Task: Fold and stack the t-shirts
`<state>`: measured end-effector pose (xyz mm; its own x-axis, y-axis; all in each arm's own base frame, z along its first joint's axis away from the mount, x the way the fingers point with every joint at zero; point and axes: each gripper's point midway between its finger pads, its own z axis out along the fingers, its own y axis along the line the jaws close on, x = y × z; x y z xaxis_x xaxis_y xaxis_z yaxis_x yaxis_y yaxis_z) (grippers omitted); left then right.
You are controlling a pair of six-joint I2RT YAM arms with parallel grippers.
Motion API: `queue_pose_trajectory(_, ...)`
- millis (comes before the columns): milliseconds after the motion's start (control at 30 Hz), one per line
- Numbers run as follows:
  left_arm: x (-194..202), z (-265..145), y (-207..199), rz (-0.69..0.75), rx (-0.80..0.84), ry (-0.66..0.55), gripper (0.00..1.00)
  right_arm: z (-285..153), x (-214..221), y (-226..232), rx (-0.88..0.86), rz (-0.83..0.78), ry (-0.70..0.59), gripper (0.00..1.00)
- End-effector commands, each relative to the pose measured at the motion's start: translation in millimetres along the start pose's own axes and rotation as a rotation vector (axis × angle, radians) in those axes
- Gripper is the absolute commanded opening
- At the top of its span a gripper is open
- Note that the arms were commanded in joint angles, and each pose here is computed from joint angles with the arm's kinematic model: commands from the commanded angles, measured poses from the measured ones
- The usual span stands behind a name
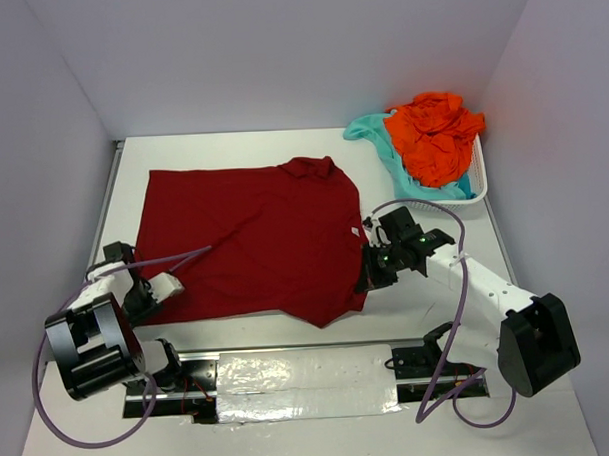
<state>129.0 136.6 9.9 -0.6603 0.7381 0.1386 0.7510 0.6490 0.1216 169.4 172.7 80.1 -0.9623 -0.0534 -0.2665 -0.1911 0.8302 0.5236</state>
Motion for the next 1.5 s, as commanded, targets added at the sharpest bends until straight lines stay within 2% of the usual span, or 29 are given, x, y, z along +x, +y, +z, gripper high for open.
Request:
queue_pose_trajectory(0,-10,15,19,-0.056,-0.072,-0.037,0.39,-3,-8,3,-0.016,-0.018,-0.041,0.00)
queue_pose_trajectory(33,-12,14,20,-0.067,-0.074,-0.048,0.15,-4,-8,3,-0.014,-0.017,-0.040,0.00)
queue_pose_trajectory(67,-14,11,20,-0.090,-0.075,-0.062,0.03,-5,-8,3,-0.013,-0.017,-0.043,0.00)
queue_pose_trajectory(100,-20,6,24,-0.099,-0.078,-0.096,0.00,-6,-8,3,-0.010,-0.017,-0.044,0.00)
queue_pose_trajectory(200,-28,-21,29,-0.112,-0.069,-0.158,0.00,-15,-15,3,0.003,-0.009,-0.066,0.00)
queue_pose_trajectory(333,-53,-69,43,-0.108,-0.046,-0.312,0.00,-36,-52,14,0.014,-0.033,-0.146,0.00)
queue_pose_trajectory(400,-66,-88,52,-0.102,-0.041,-0.357,0.00,-39,-72,14,0.035,-0.052,-0.168,0.00)
queue_pose_trajectory(500,-78,-94,67,-0.106,-0.019,-0.370,0.00,-37,-92,11,0.049,-0.060,-0.187,0.00)
queue_pose_trajectory(567,-87,-85,73,-0.144,0.036,-0.361,0.00,-32,-106,6,0.060,-0.055,-0.181,0.00)
queue_pose_trajectory(667,-101,-85,103,-0.206,0.034,-0.376,0.00,-25,-127,-6,0.082,-0.052,-0.194,0.00)
queue_pose_trajectory(867,-129,-76,154,-0.342,-0.012,-0.413,0.00,-7,-161,-17,0.095,-0.070,-0.180,0.00)
queue_pose_trajectory(1067,-136,-60,187,-0.431,-0.086,-0.369,0.00,-1,-194,-18,0.112,-0.076,-0.211,0.00)
queue_pose_trajectory(1167,-139,-55,197,-0.446,-0.119,-0.354,0.00,-1,-211,-18,0.125,-0.093,-0.229,0.00)
queue_pose_trajectory(1367,-153,-41,196,-0.440,-0.102,-0.332,0.00,18,-215,-29,0.137,-0.091,-0.176,0.00)
queue_pose_trajectory(1467,-155,-30,200,-0.490,-0.095,-0.310,0.02,23,-222,-35,0.159,-0.094,-0.172,0.00)
